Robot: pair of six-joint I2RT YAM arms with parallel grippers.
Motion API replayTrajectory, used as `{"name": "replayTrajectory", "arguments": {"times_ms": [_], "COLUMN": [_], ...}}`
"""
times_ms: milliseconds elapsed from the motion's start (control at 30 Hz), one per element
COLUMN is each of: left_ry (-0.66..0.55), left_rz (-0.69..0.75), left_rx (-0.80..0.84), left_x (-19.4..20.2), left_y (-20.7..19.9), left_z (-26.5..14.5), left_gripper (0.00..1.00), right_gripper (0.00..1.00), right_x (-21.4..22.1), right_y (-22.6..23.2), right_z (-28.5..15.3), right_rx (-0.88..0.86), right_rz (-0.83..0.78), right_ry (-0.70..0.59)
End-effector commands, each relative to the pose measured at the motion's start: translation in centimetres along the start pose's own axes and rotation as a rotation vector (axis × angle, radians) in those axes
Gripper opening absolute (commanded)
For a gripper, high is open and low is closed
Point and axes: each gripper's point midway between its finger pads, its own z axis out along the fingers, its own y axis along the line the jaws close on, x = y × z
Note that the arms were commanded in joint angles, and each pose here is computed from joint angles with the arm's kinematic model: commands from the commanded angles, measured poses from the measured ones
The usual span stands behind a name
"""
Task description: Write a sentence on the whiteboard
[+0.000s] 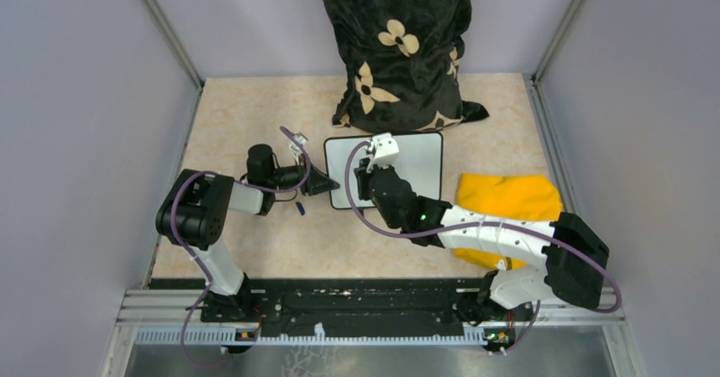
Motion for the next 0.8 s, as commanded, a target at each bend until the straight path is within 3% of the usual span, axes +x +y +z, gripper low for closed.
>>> {"name": "replayTrajectory", "arguments": {"times_ms": [0, 600, 767], "left_ry": [0.002, 0.012, 0.018], "left_rz": [0.044, 0.044, 0.043], "left_rx": [0.026, 0.010, 0.002], "left_x": [-0.28, 0.14, 0.50], "left_y": [-0.16, 0.38, 0.62], "left_z": [0.27, 0.30, 0.25], "left_gripper": [0.27, 0.18, 0.37], "right_gripper": [0.00, 0.00, 0.00], "right_x": [-3.18, -2.96, -2.71], "right_y": [1.66, 1.68, 1.35], "right_z": [-0.05, -0.68, -0.97], "right_rx": [-0.035, -0.063, -0.062], "right_rz": [0.062, 0.085, 0.093], "right_ry": [-0.080, -0.076, -0.078]}}
